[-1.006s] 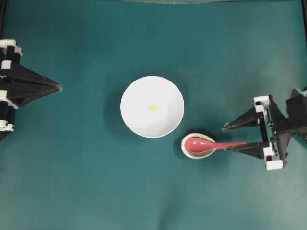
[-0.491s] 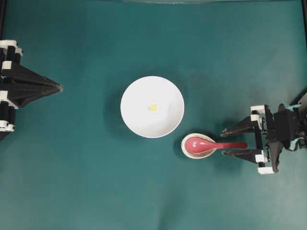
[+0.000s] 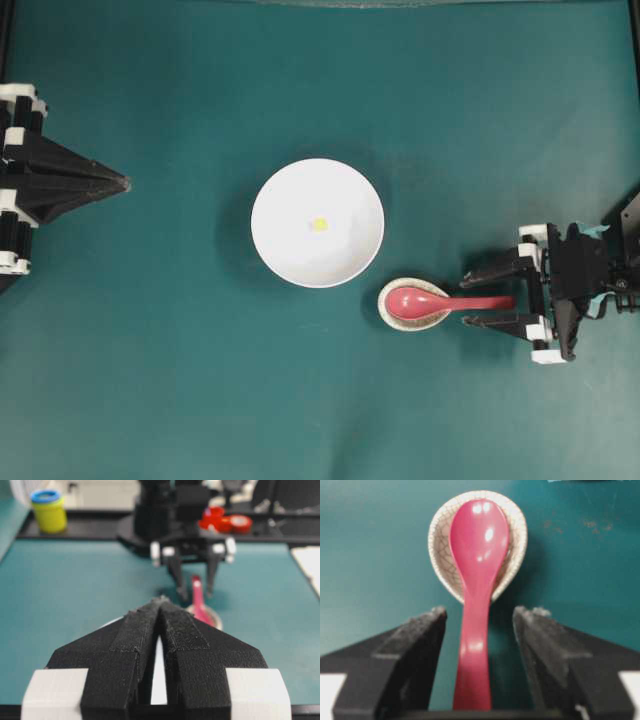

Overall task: Scoop the yellow hexagonal prism block from the bowl with a spoon using the right arm.
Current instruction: 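Move the right gripper left to the red spoon handle and close on it, then lift the red spoon with the right gripper and carry it over the bowl, then lower the spoon bowl into the white bowl toward the yellow block, then push the spoon under the yellow hexagonal block to scoop it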

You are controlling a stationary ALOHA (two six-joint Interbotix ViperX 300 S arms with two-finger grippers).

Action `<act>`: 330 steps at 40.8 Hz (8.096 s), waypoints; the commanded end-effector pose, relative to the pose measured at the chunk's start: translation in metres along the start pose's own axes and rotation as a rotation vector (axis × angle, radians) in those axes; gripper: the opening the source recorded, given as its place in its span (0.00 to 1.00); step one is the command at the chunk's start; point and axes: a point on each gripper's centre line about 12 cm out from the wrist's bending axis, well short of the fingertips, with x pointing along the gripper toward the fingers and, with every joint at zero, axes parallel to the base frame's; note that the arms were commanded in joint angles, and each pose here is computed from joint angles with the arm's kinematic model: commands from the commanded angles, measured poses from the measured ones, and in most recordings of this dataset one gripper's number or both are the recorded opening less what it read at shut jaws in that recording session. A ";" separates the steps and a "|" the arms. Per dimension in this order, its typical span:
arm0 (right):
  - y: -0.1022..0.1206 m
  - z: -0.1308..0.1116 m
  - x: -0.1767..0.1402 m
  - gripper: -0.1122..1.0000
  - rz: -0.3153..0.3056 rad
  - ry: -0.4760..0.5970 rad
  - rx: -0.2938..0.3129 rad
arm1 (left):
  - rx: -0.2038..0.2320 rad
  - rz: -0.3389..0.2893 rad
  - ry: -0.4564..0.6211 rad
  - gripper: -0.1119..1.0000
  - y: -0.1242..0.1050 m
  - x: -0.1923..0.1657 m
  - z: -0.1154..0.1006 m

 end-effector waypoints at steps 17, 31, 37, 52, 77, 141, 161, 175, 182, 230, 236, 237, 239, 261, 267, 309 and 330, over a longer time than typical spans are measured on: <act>0.002 0.002 0.000 0.60 0.007 -0.011 -0.008 | -0.003 0.000 -0.005 0.11 0.000 0.003 0.006; 0.002 0.001 0.000 0.56 0.007 -0.008 -0.016 | -0.003 0.000 -0.005 0.11 0.000 0.003 0.006; 0.002 0.001 0.000 0.53 0.009 -0.005 -0.019 | -0.003 -0.002 -0.005 0.11 0.000 0.003 0.006; 0.004 0.001 0.001 0.39 0.026 -0.007 -0.027 | -0.003 -0.002 -0.005 0.11 0.000 0.003 0.006; 0.012 0.032 -0.006 0.31 0.071 -0.084 0.042 | -0.003 -0.002 0.002 0.11 0.000 0.003 0.005; -0.080 0.207 0.053 0.31 -0.021 0.617 0.159 | 0.003 0.000 0.028 0.11 0.000 0.002 0.004; -0.088 0.211 0.075 0.31 -0.051 0.724 0.161 | 0.002 0.000 0.025 0.11 0.000 0.001 0.004; -0.087 0.196 0.086 0.31 -0.050 0.773 0.173 | 0.002 -0.001 0.025 0.11 0.000 0.001 0.004; -0.089 0.190 0.092 0.31 -0.054 0.785 0.173 | 0.002 -0.001 0.023 0.11 0.000 0.001 0.005; -0.084 0.200 0.126 0.31 -0.052 0.657 0.137 | 0.002 0.000 0.023 0.11 0.000 0.001 0.005; -0.083 0.201 0.127 0.31 -0.052 0.642 0.134 | 0.002 -0.002 0.023 0.11 0.000 0.001 0.005; -0.083 0.202 0.128 0.31 -0.053 0.637 0.134 | 0.002 0.000 0.021 0.11 0.000 0.001 0.005; -0.084 0.203 0.128 0.31 -0.054 0.630 0.133 | 0.002 0.000 0.021 0.11 0.000 0.001 0.005; -0.085 0.207 0.132 0.31 -0.062 0.580 0.127 | -0.005 -0.001 0.021 0.11 0.000 0.001 0.005; -0.085 0.209 0.132 0.31 -0.063 0.568 0.125 | -0.005 -0.001 0.020 0.11 0.000 0.001 0.006; -0.087 0.209 0.134 0.31 -0.071 0.532 0.121 | -0.009 -0.001 0.021 0.11 0.000 0.001 0.005; -0.086 0.201 0.135 0.31 -0.073 0.530 0.119 | -0.011 -0.001 0.021 0.11 0.000 0.001 0.005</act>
